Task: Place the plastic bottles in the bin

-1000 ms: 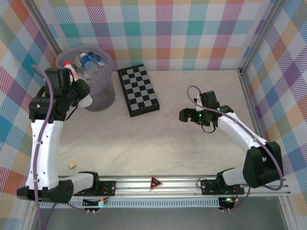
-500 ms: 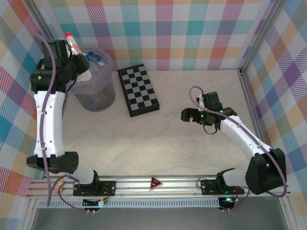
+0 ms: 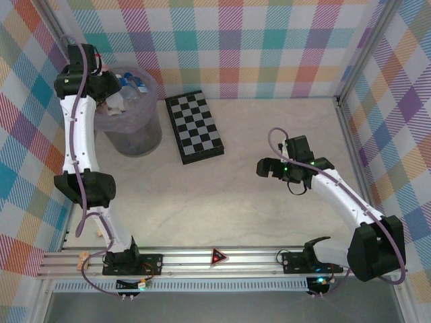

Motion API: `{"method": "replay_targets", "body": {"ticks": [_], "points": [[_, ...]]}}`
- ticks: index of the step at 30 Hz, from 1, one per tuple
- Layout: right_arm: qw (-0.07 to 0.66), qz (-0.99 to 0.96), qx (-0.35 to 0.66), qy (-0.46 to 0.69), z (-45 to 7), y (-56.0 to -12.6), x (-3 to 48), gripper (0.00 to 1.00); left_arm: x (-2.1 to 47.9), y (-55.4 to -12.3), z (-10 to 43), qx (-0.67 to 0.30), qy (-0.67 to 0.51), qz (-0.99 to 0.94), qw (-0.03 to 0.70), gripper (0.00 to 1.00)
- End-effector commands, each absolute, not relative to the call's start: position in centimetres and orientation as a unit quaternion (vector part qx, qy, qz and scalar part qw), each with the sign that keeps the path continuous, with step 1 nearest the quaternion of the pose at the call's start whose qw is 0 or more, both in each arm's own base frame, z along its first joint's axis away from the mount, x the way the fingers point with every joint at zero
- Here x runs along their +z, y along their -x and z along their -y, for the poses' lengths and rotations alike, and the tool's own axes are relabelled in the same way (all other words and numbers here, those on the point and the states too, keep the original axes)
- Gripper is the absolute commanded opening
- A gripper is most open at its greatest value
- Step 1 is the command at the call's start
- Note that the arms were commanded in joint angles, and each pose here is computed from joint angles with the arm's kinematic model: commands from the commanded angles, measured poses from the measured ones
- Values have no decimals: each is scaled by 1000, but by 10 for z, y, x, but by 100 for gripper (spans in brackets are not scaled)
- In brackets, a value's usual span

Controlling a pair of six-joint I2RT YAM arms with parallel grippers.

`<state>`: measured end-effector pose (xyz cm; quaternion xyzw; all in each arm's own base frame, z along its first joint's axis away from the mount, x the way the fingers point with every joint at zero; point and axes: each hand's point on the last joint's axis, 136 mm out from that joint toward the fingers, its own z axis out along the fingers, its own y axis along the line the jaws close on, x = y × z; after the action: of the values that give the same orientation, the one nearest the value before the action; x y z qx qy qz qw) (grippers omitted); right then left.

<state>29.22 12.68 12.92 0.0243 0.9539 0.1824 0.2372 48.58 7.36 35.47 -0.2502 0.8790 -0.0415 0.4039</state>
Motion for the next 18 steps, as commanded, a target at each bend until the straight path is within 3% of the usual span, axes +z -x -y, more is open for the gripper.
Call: {"method": "replay_targets", "body": {"ticks": [1, 10, 13, 18], "points": [[237, -952, 191, -33, -128, -291, 129, 100, 349, -483, -94, -24, 259, -882, 394, 43], [233, -951, 202, -34, -133, -296, 128, 100, 346, -492, -90, -26, 225, -888, 400, 88], [229, -951, 204, -35, -134, -295, 127, 100, 363, -491, -89, -29, 218, -878, 424, 91], [227, -950, 212, -39, -136, -296, 125, 100, 392, -487, -86, -37, 214, -859, 464, 89]]}}
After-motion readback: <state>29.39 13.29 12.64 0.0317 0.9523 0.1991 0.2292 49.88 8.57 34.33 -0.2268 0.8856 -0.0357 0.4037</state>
